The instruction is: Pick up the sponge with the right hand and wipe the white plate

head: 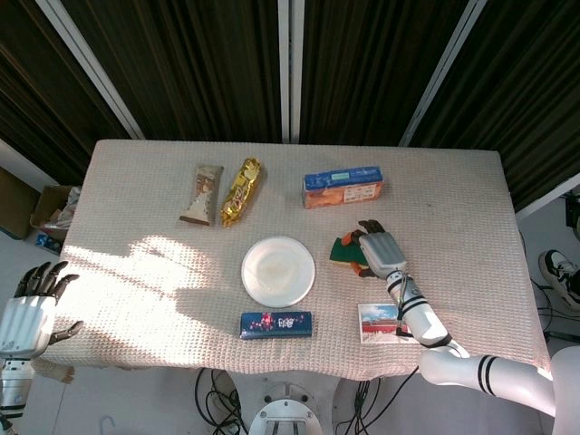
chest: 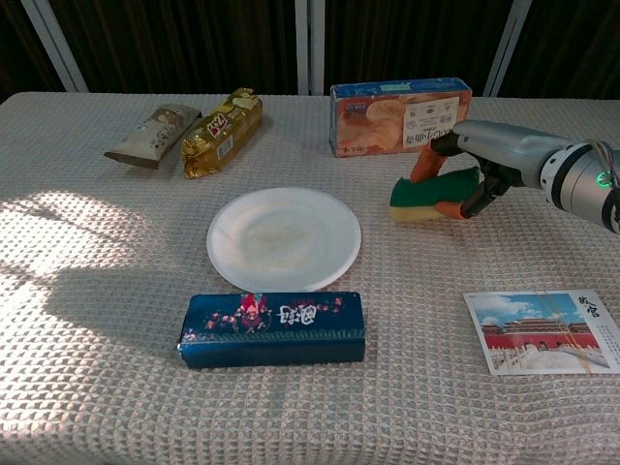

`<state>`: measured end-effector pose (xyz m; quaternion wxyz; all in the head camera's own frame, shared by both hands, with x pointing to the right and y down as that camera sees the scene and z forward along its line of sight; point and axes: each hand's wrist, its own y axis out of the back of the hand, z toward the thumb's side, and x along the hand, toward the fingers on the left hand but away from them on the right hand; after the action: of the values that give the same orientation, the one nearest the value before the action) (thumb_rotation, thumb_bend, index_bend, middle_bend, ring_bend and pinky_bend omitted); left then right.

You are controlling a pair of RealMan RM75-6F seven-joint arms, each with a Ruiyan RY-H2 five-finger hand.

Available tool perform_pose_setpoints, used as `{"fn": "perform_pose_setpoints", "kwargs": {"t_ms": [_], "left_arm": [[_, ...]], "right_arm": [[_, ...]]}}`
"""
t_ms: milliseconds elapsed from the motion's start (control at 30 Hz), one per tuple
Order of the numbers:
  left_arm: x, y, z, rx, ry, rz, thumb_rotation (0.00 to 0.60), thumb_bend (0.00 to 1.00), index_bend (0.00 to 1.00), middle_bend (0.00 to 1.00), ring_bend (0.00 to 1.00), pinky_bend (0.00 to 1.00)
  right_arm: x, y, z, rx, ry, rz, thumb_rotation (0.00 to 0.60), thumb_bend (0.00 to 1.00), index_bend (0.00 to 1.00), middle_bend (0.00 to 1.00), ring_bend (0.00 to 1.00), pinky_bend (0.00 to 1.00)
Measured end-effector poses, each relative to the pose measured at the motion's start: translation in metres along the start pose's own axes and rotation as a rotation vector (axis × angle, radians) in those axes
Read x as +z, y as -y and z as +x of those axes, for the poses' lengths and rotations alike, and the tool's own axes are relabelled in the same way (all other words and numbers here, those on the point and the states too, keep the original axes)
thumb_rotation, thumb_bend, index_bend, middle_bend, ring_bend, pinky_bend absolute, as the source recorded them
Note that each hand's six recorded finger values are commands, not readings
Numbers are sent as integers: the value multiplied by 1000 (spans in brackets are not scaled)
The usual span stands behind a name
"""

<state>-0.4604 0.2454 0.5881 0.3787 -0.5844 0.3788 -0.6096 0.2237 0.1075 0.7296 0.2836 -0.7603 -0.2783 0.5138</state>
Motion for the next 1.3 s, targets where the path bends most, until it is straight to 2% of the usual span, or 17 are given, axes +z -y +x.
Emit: {"fn": "perform_pose_setpoints", "kwargs": {"t_ms": [167, 333, 433, 600, 867, 1000, 1200, 1300], "left_arm": [[-1, 0, -1, -3, -6, -2, 600, 0, 256, 120, 74, 117], [-3, 1, -3, -4, -18, -4, 600, 0, 256, 120, 75, 117], [-4, 2, -3, -5, -21, -6, 600, 0, 256, 121, 75, 117], [-6, 3, -3, -12, -29, -9, 600, 0, 256, 121, 74, 117], [-10, 6, -3, -22, -37, -19, 600, 0, 256, 120, 75, 117], [-11, 7, -4, -25, -42, -23, 600, 0, 256, 120, 75, 117], [-13, 9, -6, -29, -47, -32, 600, 0, 256, 121, 75, 117], [-13, 9, -6, -26, -47, -35, 600, 0, 256, 121, 75, 117]], "right_arm": [[21, -11, 4, -40, -88, 69, 600, 342, 439, 333, 124, 99], [56, -15, 7, -82, -219, 135, 600, 351, 480, 347, 131, 102], [82, -9, 5, -95, -306, 150, 600, 365, 508, 366, 144, 107], [114, 8, -8, -100, -390, 165, 600, 377, 551, 392, 165, 112], [144, 32, -38, -106, -441, 233, 600, 392, 612, 417, 180, 112], [155, 47, -48, -107, -467, 316, 600, 397, 641, 430, 196, 112], [159, 79, -50, -57, -496, 432, 600, 398, 653, 445, 207, 112], [157, 80, -49, -56, -494, 429, 600, 400, 656, 451, 209, 112]]}}
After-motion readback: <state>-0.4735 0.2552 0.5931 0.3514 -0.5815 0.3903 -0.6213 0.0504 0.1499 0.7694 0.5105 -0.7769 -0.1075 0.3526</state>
